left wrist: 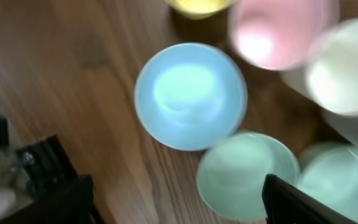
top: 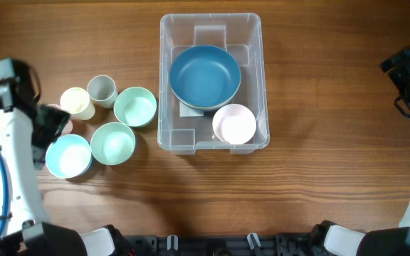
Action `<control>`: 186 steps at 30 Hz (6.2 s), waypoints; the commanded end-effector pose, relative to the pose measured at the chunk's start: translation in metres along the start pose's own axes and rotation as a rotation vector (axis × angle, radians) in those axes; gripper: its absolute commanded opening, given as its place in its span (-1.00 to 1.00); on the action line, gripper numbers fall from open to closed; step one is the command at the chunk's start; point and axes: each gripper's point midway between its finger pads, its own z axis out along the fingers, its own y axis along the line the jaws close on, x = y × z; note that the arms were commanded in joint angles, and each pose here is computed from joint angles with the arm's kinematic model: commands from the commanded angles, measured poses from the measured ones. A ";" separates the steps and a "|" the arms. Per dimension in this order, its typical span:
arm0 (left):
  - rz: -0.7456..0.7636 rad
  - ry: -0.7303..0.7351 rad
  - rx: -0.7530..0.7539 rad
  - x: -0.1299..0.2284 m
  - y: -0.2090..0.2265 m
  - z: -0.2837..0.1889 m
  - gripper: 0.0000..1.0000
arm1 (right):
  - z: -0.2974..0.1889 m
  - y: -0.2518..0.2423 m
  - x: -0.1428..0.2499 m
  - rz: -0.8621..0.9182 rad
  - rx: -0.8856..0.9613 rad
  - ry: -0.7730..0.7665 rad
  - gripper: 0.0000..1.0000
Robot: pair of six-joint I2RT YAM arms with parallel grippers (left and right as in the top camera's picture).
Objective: Pack container
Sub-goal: 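Reach the left gripper to the light blue bowl and grasp its rim, then carry the light blue bowl into the pink bowl in the container, then move the left gripper to the mint green bowl and grasp its rim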
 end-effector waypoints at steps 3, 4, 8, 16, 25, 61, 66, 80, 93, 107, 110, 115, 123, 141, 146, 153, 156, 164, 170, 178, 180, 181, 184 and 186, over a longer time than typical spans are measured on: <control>-0.123 0.118 -0.027 0.013 0.025 0.062 0.74 | 0.002 0.000 0.000 0.011 0.003 0.001 0.99; -0.127 0.127 -0.018 0.015 0.026 0.071 0.72 | 0.002 0.000 0.000 0.011 0.003 0.001 0.99; -0.153 0.140 -0.010 0.022 0.031 0.100 0.59 | 0.002 0.000 0.000 0.011 0.003 0.001 0.99; -0.197 0.155 -0.027 0.037 0.049 0.138 -0.18 | 0.002 0.000 0.000 0.011 0.003 0.001 0.99; -0.201 0.079 -0.045 0.021 0.052 0.140 -0.45 | 0.002 0.000 0.000 0.011 0.003 0.001 0.99; -0.176 0.099 -0.054 0.030 0.058 0.135 -0.92 | 0.002 0.000 0.000 0.011 0.003 0.001 1.00; -0.182 0.077 -0.029 0.035 0.068 0.096 -0.92 | 0.002 0.000 0.000 0.011 0.003 0.001 0.99; 0.379 -0.280 0.779 0.042 -0.051 -0.123 -0.92 | 0.002 0.000 0.000 0.011 0.003 0.001 0.99; 1.043 -0.075 0.925 0.239 -0.202 -0.103 -0.92 | 0.002 0.000 0.000 0.011 0.003 0.001 1.00; 1.258 0.110 0.688 0.326 -0.198 -0.018 -0.67 | 0.002 0.000 0.000 0.011 0.003 0.001 0.99; 1.259 0.102 0.705 0.326 -0.201 -0.028 -0.42 | 0.002 0.000 0.000 0.011 0.003 0.001 0.99; 1.195 0.060 0.756 0.297 -0.208 -0.066 -0.36 | 0.002 0.000 0.000 0.011 0.003 0.001 0.99; 0.951 0.021 0.710 0.201 -0.187 -0.085 -0.40 | 0.002 0.000 0.000 0.011 0.003 0.001 0.99; 1.317 0.179 0.637 0.332 -0.200 -0.027 -0.90 | 0.002 0.000 0.000 0.011 0.003 0.001 0.99; 1.333 0.215 0.569 0.343 -0.203 0.002 -0.90 | 0.002 0.000 0.000 0.011 0.003 0.001 0.99; 1.342 0.244 0.511 0.351 -0.204 0.028 -0.92 | 0.002 0.000 0.000 0.011 0.003 0.001 0.99; 1.338 0.229 0.542 0.347 -0.205 0.012 -0.92 | 0.002 0.000 0.000 0.011 0.003 0.001 0.99; 1.125 -0.023 0.515 0.260 -0.185 -0.066 -0.60 | 0.002 0.000 0.000 0.011 0.003 0.001 0.99; 0.711 -0.199 0.389 0.134 -0.129 -0.091 -0.02 | 0.002 0.000 0.000 0.011 0.003 0.001 0.99; 0.365 -0.023 0.209 0.047 -0.055 -0.035 0.10 | 0.002 0.000 0.000 0.011 0.003 0.001 1.00; 0.341 0.043 0.213 0.048 -0.048 -0.016 0.05 | 0.002 0.000 0.000 0.011 0.003 0.001 0.99; 0.318 0.076 0.208 0.049 -0.043 -0.004 0.04 | 0.002 0.000 0.000 0.011 0.003 0.001 0.99; 0.261 0.156 0.178 0.058 -0.027 0.033 0.08 | 0.002 0.000 0.000 0.011 0.003 0.001 0.99; 0.248 0.181 0.164 0.065 -0.022 0.053 0.14 | 0.002 0.000 0.000 0.011 0.003 0.001 1.00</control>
